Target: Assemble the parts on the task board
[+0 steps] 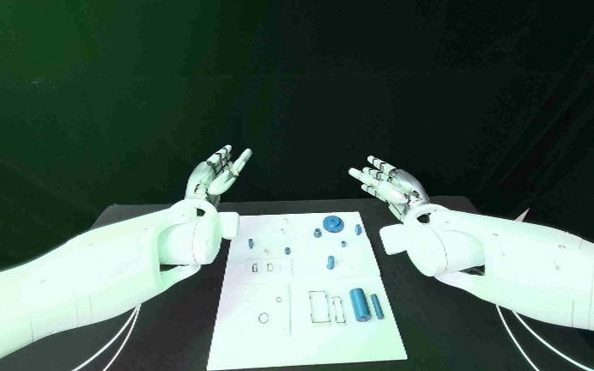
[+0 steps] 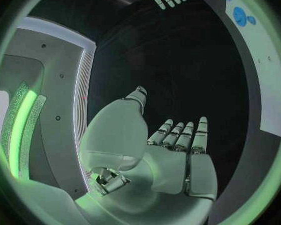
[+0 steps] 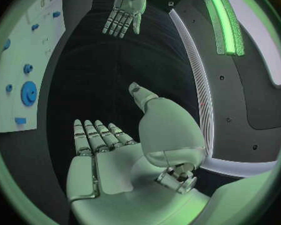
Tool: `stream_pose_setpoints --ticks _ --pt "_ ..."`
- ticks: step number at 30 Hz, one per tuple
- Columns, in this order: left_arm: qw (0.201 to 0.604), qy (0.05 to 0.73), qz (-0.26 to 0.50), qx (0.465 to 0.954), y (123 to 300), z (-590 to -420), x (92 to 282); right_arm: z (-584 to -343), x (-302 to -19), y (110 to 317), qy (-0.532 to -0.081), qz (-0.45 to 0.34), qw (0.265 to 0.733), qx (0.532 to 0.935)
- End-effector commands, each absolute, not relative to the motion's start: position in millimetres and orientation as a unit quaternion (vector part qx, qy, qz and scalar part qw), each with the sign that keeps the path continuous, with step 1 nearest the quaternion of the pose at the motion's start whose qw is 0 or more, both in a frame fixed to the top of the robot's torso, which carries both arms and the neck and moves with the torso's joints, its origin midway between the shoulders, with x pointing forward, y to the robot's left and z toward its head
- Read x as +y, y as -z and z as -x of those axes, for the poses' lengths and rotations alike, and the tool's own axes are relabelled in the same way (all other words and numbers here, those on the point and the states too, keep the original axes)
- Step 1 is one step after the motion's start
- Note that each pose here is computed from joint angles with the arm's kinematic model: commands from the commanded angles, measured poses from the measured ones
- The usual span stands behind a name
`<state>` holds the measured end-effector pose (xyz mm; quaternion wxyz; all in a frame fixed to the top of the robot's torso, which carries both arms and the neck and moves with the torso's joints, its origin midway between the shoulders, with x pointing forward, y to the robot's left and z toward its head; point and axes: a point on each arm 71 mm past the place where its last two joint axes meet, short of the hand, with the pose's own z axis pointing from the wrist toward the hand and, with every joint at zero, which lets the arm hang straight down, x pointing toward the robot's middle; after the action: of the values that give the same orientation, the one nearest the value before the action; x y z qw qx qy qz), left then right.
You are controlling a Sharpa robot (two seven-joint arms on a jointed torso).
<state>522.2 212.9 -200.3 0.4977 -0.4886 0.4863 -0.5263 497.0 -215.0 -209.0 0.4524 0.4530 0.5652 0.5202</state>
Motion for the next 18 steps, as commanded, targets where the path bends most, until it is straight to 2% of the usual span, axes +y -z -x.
stream_pose_setpoints --ticks 1,7,8,18 --pt "0.47 0.551 0.485 0.49 199.9 -522.3 207.8 -498 -207 209 -0.55 -0.416 0.389 0.611" --pt "0.47 0.551 0.485 0.49 199.9 -522.3 207.8 -501 -209 207 -0.551 -0.405 0.378 0.624" --pt "0.47 0.556 0.482 0.487 195.4 -518.1 220.8 -508 -222 197 -0.519 -0.316 0.483 0.631" --pt "0.47 0.571 0.466 0.485 183.4 -512.5 226.6 -515 -225 183 -0.472 -0.215 0.56 0.646"
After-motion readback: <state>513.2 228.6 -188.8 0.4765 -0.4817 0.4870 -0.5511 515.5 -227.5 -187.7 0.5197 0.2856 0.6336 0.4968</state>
